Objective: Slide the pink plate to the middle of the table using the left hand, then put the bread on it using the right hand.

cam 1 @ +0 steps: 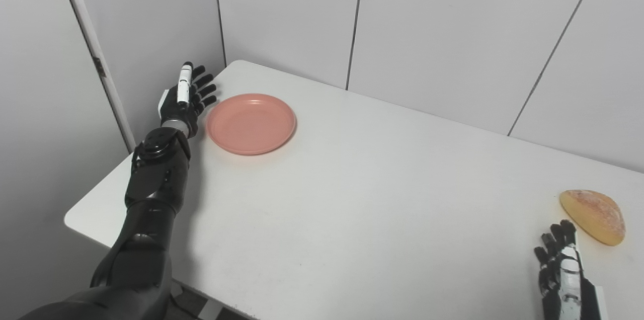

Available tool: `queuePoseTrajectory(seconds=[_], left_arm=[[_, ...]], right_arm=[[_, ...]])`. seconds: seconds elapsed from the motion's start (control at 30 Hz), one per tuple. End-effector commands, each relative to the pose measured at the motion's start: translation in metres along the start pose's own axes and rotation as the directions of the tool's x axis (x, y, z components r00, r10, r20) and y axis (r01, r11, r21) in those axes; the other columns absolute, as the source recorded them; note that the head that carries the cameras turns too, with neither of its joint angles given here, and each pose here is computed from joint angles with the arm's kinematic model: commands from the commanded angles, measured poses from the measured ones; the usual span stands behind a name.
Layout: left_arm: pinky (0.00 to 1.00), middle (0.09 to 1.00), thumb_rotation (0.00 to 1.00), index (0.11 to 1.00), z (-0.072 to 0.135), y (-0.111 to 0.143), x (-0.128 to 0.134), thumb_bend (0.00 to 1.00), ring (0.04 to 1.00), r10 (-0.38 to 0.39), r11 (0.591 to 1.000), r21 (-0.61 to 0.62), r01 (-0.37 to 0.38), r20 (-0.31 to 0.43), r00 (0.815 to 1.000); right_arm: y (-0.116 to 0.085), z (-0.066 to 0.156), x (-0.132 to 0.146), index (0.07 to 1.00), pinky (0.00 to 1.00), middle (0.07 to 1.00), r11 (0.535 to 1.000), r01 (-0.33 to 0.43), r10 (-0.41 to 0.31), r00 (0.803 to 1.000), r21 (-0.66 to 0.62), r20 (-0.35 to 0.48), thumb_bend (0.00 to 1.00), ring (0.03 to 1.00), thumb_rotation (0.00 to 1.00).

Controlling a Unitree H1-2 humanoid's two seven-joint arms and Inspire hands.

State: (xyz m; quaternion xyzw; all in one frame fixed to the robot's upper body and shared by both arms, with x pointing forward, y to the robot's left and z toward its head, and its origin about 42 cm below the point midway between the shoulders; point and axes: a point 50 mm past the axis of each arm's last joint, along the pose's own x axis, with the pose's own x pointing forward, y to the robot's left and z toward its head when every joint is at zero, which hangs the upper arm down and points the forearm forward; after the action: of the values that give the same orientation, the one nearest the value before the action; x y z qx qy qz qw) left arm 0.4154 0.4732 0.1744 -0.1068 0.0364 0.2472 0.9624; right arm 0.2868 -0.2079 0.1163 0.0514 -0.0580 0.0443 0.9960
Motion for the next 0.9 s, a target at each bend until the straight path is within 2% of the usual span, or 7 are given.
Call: queuePoseTrajectory(seconds=[0.0,0.27,0.6,0.87], left_arm=[[0.84,0.866,1.00,0.854,0.029,-0.010,0.009,0.36,0.862,-0.042,0.999,-0.010,0.043,0.106,0.993],[0.88,0.866,1.00,0.869,0.019,-0.008,0.010,0.36,0.868,-0.032,0.999,-0.007,0.033,0.087,0.996],[0.85,0.845,1.00,0.840,0.009,-0.005,0.012,0.36,0.855,0.007,0.999,-0.036,-0.005,0.053,0.999],[0.85,0.862,1.00,0.860,-0.002,-0.013,0.012,0.36,0.860,-0.032,0.999,-0.029,0.033,0.031,0.999]], right_arm=[[-0.005,-0.003,-0.007,1.000,1.00,1.000,1.000,0.009,-0.009,1.000,-0.008,-0.007,0.13,1.000,1.00],[-0.004,-0.002,-0.007,1.000,1.00,1.000,1.000,0.007,-0.007,1.000,0.002,-0.009,0.13,1.000,1.00],[-0.005,-0.002,-0.008,1.000,1.00,1.000,1.000,0.005,-0.005,1.000,0.001,-0.006,0.11,1.000,1.00],[-0.005,-0.001,-0.008,1.000,1.00,1.000,1.000,0.010,-0.010,1.000,-0.010,-0.006,0.11,1.000,1.00]])
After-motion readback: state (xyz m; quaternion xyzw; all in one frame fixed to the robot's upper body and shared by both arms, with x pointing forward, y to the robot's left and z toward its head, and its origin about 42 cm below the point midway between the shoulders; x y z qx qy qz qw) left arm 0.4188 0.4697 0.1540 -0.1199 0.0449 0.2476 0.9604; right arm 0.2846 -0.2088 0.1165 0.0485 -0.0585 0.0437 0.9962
